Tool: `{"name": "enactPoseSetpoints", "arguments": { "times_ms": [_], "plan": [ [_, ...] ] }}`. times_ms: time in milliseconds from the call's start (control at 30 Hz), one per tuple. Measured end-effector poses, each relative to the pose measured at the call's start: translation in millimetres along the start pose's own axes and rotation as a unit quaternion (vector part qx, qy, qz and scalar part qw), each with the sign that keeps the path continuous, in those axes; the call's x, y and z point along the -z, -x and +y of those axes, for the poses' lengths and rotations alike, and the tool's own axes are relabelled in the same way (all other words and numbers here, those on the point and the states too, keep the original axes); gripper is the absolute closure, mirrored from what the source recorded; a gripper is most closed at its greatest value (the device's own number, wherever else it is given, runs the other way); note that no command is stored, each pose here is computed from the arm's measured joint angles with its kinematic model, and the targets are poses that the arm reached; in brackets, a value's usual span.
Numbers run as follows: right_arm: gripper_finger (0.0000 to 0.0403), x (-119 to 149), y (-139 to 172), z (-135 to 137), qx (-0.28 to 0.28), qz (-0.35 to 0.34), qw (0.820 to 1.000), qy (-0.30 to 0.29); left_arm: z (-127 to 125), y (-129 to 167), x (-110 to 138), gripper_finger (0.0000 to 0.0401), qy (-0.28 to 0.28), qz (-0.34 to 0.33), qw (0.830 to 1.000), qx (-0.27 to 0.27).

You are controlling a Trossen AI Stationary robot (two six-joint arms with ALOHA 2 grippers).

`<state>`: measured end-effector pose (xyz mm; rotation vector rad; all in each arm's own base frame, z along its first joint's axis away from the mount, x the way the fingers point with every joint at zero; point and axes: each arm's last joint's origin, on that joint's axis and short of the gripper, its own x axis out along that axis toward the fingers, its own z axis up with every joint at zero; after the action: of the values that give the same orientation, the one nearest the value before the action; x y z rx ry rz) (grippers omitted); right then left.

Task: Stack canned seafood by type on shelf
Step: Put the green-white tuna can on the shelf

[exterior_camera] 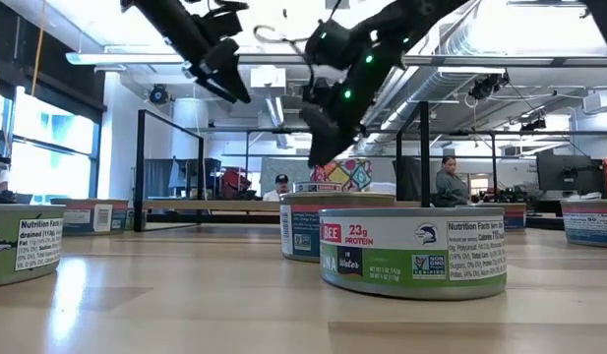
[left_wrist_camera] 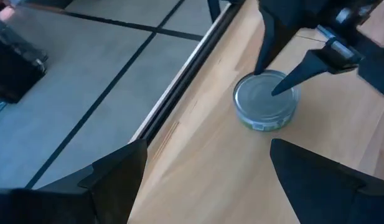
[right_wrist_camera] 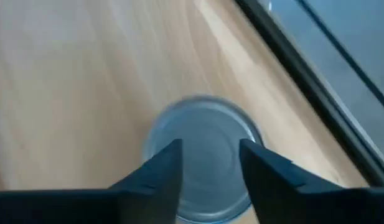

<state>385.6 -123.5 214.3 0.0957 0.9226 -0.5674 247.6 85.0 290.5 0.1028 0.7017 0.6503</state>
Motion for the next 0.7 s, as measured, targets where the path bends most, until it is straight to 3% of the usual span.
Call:
{"name": "enactPoseSetpoints", "arguments": {
  "times_ms": [267,700],
  "plan": [
    [0.033,5.9,-14.1,-0.5,0.013,0.065,0.998,0.005,-3.1,-0.8,34.6,0.0066,0.038,-0.013,0.999,-0.001],
    [0.0339,22.9,4.4,-10.4,0.059,0.16,0.985,-0.006,-9.1,-8.4,55.2,0.0066,0.06,-0.03,0.998,0.001]
  ]
}}
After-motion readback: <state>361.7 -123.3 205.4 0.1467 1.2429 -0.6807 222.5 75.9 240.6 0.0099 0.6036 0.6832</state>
